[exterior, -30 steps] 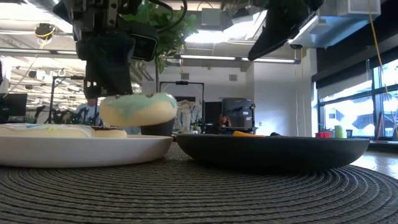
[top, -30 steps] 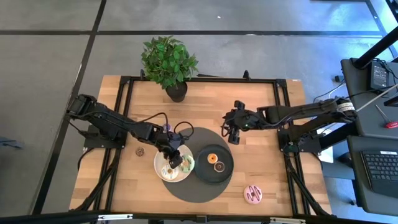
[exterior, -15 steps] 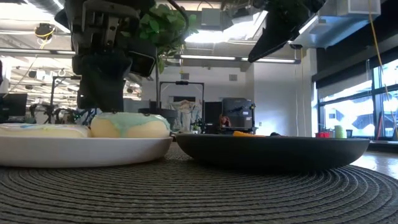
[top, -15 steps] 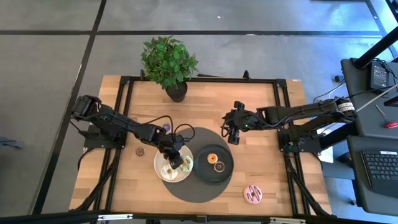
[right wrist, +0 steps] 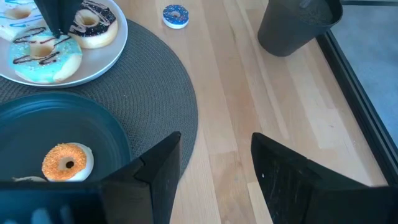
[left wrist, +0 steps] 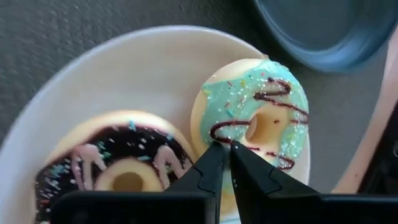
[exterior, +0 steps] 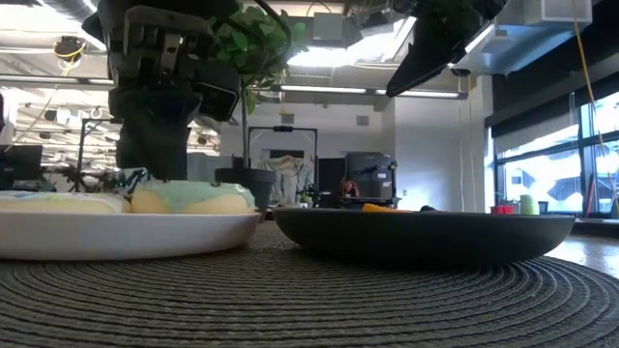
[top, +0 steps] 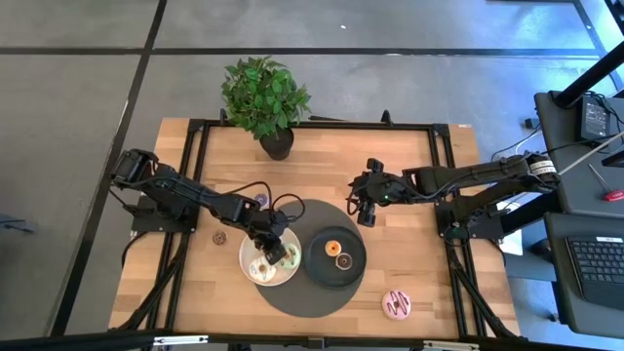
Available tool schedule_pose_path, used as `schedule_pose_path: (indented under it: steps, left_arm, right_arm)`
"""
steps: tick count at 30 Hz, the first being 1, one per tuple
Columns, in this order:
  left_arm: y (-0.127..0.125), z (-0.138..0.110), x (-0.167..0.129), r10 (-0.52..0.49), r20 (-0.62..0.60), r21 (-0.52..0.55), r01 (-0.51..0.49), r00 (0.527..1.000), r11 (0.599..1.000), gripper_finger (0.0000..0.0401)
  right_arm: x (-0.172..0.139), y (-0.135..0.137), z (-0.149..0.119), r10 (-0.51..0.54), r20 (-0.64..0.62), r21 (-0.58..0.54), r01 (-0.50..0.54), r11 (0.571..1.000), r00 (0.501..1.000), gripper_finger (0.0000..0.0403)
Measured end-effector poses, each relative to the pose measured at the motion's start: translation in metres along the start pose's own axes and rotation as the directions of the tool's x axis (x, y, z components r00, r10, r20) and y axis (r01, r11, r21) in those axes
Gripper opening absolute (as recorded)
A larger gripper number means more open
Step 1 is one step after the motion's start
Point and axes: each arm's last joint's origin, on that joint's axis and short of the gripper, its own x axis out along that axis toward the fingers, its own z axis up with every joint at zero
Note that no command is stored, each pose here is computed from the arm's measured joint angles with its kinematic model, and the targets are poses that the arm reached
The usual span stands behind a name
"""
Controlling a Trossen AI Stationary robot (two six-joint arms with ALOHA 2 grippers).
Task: Pick & Place donuts
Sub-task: Put the large green donut on the white plate
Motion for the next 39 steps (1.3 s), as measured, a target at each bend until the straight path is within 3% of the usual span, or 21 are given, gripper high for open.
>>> schedule_pose_path:
  steps: [5, 26, 39]
  left_arm:
    - [0.002, 0.001, 0.0, 0.045, 0.049, -0.001, -0.045, 0.998, 0.999, 0.0035]
    - [0.0, -0.002, 0.0, -0.007, -0.028, -0.023, 0.007, 1.0, 1.0, 0.0057]
    - [-0.001, 0.001, -0.013, -0.025, 0.005, 0.066, 0.025, 1.0, 0.998, 0.013]
  right_arm:
    - [0.0, 0.0, 0.0, 0.0, 0.0, 0.0, 0.0, 1.0, 1.0, 0.0196]
    - [0.0, 0.0, -0.001, -0.001, -0.013, -0.005, 0.001, 1.0, 1.0, 0.0196]
    - [0.0, 0.0, -0.001, -0.001, -0.013, -0.008, 0.001, 1.0, 1.0, 0.0196]
